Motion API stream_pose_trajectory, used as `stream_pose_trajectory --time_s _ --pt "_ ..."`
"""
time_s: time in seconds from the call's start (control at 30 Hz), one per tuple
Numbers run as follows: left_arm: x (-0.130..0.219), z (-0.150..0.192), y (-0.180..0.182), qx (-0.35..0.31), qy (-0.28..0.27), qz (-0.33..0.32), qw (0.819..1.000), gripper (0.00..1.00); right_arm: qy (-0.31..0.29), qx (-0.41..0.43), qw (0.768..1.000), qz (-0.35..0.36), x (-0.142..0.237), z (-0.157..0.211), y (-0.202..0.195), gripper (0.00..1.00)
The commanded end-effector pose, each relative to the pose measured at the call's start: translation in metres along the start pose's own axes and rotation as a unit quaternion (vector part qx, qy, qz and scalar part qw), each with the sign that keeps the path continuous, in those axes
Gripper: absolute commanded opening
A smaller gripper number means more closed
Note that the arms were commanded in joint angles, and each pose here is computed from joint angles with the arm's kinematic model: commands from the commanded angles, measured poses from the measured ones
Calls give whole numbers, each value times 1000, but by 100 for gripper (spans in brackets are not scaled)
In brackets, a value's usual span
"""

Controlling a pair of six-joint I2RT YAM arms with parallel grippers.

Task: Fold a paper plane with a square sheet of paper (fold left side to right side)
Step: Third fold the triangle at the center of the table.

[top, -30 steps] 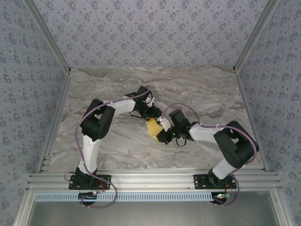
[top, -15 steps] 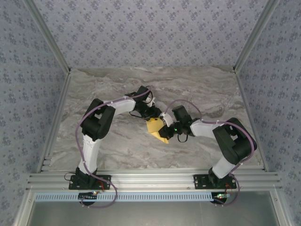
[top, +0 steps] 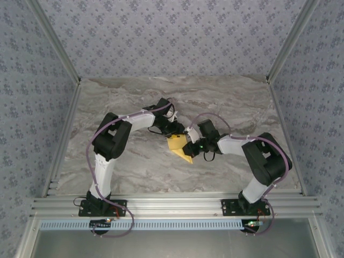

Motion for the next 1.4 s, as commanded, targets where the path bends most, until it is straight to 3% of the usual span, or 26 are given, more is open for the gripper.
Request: stream_pose_trajectory --time_s 0.0,1.37 --pt "-12 6 13 9 22 -23 999 38 11 -15 1000 6 -3 -1 -6 9" --pt "-16 7 16 11 25 -26 999 38 10 -28 999 38 0 -5 -18 9"
Point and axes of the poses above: each hand's point on the last joint's axis, 136 mm out from that joint toward the fingers, its own x axis back along the fingers, its own y axis along the line the jaws close on, z = x × y, the point moved 4 cm from there along x, back along the fingers, and after that the axes turned 10 degrees about x, right-handed, at the moved point
